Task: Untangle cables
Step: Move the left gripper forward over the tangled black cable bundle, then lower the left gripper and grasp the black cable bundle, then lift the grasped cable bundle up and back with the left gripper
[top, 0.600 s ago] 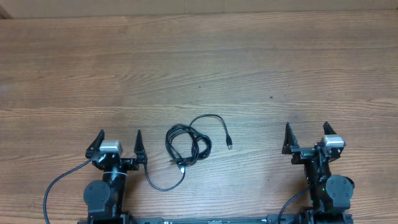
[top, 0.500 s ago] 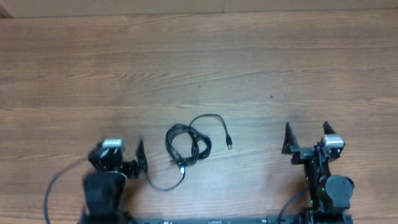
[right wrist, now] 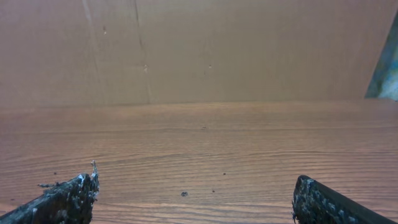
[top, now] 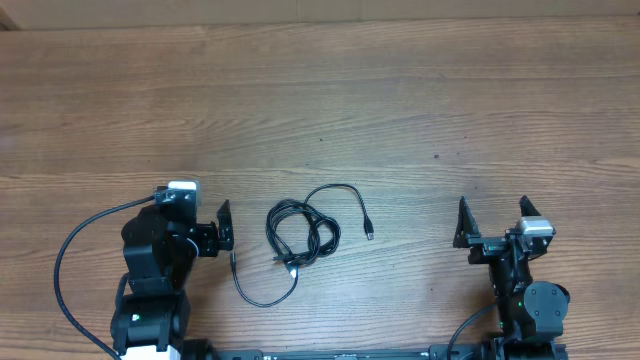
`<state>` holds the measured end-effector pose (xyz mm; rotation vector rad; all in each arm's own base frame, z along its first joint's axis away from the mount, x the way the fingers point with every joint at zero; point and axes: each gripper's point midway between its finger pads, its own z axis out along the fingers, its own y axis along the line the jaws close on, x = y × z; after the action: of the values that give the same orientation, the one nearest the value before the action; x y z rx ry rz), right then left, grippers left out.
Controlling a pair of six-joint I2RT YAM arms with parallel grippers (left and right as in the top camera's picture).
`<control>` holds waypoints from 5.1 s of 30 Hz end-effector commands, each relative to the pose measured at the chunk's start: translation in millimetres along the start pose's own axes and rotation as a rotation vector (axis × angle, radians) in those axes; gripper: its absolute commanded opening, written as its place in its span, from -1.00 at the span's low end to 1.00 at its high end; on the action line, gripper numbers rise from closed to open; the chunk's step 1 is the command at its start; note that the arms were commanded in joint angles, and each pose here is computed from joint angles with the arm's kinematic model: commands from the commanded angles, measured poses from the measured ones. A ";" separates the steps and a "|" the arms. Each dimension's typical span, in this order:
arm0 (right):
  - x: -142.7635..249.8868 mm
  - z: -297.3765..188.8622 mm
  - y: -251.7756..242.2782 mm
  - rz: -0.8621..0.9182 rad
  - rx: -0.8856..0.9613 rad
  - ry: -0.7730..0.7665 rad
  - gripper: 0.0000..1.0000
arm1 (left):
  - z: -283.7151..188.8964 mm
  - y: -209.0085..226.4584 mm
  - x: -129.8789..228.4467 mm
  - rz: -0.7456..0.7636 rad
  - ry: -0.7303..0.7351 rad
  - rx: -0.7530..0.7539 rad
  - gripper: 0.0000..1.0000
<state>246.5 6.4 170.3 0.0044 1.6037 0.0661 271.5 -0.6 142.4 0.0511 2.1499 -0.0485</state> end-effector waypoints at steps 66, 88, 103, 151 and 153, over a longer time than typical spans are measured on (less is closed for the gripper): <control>1.5 0.2 0.1 0.002 0.001 -0.005 1.00 | 7.9 -125.6 1.2 0.233 0.654 0.408 1.00; 1.5 0.2 0.1 0.002 0.001 -0.005 1.00 | 40.3 -123.6 62.9 0.196 0.929 0.374 0.99; 1.5 0.2 0.2 0.002 0.000 -0.005 1.00 | 72.6 -120.9 86.6 0.209 0.972 0.338 0.99; 1.5 0.2 0.1 0.002 0.001 -0.005 1.00 | 85.9 -122.1 -21.1 0.285 0.742 0.274 -0.91; 1.5 0.2 0.1 0.002 0.001 -0.005 1.00 | 76.2 -124.8 -52.9 0.324 0.643 0.292 -0.92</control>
<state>246.5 6.4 170.5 0.0047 1.6029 0.0664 337.4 -123.4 85.7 0.5921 2.9342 -0.1778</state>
